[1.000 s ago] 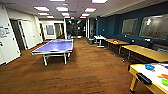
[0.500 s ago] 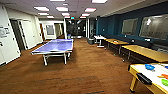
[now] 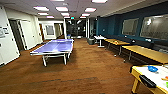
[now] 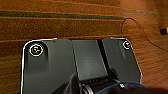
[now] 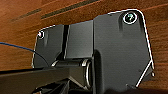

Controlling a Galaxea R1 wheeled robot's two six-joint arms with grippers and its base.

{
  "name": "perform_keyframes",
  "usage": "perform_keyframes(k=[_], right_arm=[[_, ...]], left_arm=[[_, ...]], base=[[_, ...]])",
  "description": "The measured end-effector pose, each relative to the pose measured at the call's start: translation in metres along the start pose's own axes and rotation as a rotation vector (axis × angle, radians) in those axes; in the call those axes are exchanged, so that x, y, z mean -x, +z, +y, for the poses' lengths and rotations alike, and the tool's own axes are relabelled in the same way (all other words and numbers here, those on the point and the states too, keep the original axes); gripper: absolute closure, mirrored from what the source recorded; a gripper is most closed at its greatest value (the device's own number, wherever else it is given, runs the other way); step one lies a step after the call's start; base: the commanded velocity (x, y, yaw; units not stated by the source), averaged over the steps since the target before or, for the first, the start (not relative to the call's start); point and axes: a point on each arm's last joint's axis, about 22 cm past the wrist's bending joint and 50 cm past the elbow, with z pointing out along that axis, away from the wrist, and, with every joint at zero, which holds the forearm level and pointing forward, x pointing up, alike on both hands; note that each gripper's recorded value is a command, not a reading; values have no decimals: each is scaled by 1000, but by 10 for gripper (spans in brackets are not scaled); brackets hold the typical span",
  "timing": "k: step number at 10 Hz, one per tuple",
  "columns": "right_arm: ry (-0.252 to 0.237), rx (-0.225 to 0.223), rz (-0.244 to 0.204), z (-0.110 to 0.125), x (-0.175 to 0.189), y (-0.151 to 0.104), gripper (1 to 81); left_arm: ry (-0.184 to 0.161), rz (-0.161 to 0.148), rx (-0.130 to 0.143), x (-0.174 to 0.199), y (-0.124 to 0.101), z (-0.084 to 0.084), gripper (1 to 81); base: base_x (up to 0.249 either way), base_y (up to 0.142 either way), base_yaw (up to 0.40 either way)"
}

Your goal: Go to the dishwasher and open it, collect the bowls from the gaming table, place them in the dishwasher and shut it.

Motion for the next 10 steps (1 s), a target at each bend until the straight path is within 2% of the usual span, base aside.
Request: perform_keyframes(k=[1,2,3,5,8,10], right_arm=[[0,0,1,0,0,0,10],[4,-2,-15,-2,11,0,10],[6,-2,-20,-1,13,0,10],[0,1,-1,0,-1,0,10],[7,-1,-23,-1,16,-1,10],[4,3,-16,1,10,-1,10]], left_arm=[[-1,0,0,2,0,0,10],[-6,-17,-1,13,-1,0,10],[-7,-22,-1,15,-1,0,10],[-1,0,2,-1,1,2,10],[-7,-23,2,16,0,2,10],[-6,-18,3,12,0,3,10]], base=[[149,0,0],[133,0,0],[91,0,0],[0,0,0],[0,0,0],[0,0,0]])
